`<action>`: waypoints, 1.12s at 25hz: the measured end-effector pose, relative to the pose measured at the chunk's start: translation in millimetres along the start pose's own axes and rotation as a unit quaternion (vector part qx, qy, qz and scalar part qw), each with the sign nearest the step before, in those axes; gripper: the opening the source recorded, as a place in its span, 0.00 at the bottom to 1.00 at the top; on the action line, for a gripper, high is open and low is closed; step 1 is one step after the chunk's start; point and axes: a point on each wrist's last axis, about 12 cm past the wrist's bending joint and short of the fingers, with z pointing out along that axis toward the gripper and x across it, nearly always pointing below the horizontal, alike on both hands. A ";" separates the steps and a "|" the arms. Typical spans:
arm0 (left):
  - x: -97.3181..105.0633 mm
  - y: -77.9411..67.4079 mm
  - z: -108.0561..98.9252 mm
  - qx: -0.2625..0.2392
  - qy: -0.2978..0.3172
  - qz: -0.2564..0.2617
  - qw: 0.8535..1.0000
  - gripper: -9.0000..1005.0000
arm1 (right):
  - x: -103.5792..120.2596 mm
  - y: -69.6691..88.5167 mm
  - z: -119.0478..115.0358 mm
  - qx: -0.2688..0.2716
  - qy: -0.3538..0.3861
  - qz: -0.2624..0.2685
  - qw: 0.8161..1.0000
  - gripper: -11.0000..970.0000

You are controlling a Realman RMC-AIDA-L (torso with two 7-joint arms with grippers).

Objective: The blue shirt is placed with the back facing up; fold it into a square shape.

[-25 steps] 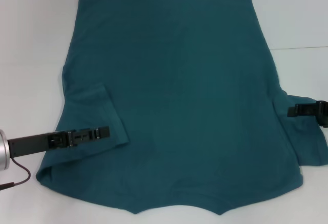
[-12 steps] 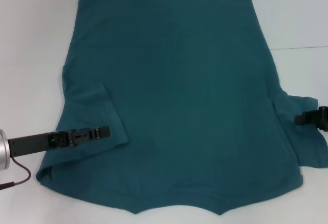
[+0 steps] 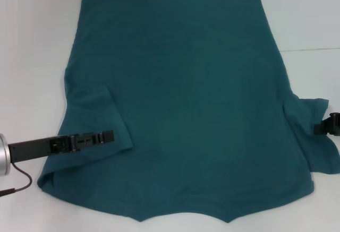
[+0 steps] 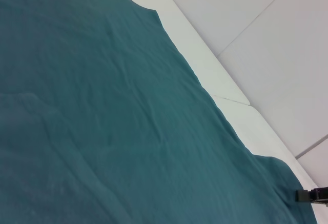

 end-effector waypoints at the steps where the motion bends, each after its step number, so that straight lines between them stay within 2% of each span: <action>1: 0.0 0.0 0.0 0.000 0.000 0.000 1.000 0.81 | -0.2 -0.1 -0.1 0.001 -0.001 -0.001 1.000 0.20; 2: 0.0 0.0 0.0 0.000 0.000 0.000 1.000 0.81 | -0.3 -0.3 -0.2 0.001 -0.001 -0.001 1.000 0.15; 8: 0.1 0.0 0.1 0.000 0.000 0.000 1.000 0.81 | -2.9 -2.9 -3.4 0.016 -0.001 -0.008 1.000 0.02; 15: 1.7 -0.6 0.8 0.002 0.001 -0.002 1.000 0.81 | -15.1 -6.9 -13.8 0.068 -0.027 -0.029 0.997 0.02; 28: 3.5 0.1 -0.8 0.002 0.002 -0.010 1.000 0.81 | -28.5 -3.8 -16.0 0.112 -0.031 -0.044 0.992 0.03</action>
